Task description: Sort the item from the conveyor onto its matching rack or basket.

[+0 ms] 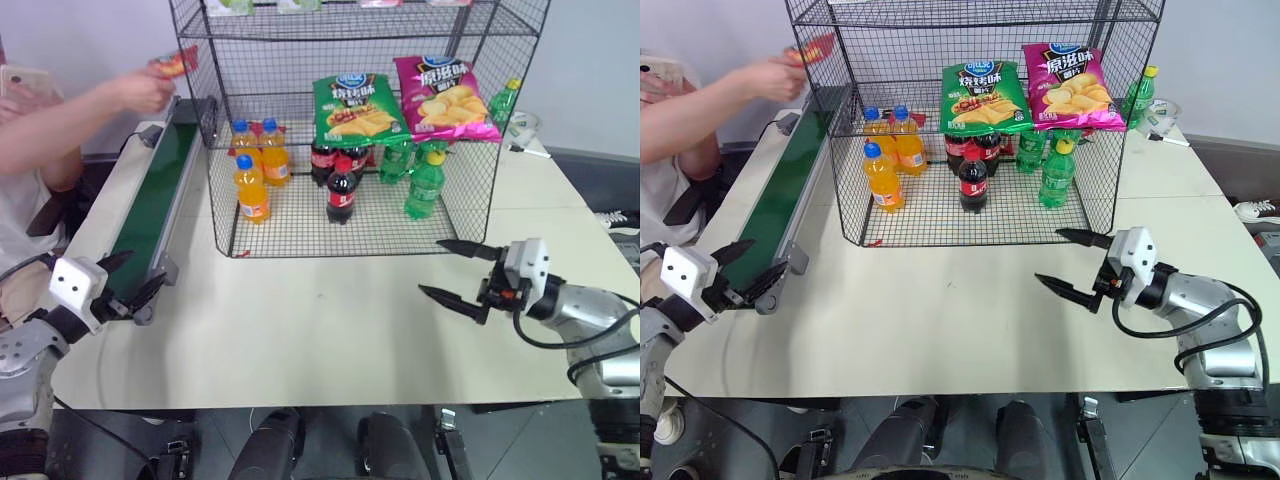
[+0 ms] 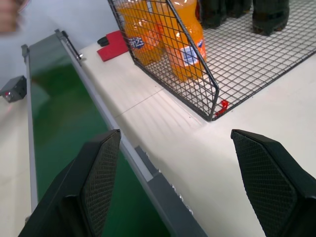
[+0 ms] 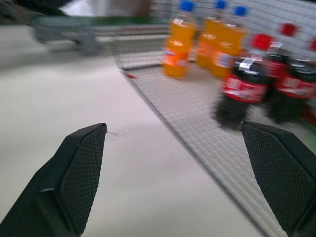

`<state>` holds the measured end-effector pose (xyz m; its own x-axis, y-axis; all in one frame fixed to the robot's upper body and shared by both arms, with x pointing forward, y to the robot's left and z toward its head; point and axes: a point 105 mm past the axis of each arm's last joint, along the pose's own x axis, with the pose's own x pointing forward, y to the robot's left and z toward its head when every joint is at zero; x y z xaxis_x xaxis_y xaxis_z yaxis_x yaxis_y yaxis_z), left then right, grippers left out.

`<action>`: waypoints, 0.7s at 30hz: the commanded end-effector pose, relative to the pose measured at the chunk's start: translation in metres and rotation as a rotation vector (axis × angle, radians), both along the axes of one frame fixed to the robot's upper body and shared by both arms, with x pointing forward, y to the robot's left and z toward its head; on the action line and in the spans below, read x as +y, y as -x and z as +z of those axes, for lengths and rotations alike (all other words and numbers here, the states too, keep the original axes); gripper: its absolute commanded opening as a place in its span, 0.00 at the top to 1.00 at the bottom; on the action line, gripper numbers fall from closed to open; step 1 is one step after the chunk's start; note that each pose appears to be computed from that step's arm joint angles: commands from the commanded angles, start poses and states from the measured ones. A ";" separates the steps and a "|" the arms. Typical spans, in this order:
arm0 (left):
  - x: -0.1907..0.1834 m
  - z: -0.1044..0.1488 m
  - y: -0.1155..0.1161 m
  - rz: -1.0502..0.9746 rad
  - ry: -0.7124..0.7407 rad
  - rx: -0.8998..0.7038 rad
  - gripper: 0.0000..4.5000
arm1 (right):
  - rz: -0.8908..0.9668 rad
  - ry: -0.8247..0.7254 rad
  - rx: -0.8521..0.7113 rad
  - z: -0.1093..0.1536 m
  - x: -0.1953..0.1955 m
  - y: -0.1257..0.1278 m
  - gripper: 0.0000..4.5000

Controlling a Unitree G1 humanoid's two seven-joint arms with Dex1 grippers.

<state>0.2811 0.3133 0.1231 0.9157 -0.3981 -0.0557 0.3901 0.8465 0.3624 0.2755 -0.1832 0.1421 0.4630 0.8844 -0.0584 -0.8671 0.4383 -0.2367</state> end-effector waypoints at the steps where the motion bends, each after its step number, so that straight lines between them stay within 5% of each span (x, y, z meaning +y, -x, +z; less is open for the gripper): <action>1: 0.004 0.014 0.001 0.025 -0.015 -0.051 0.17 | 0.117 -0.050 0.023 0.008 0.026 0.012 0.00; 21: 0.017 0.013 0.012 0.089 -0.128 -0.108 0.17 | 0.063 0.052 -0.064 -0.006 0.035 -0.007 0.00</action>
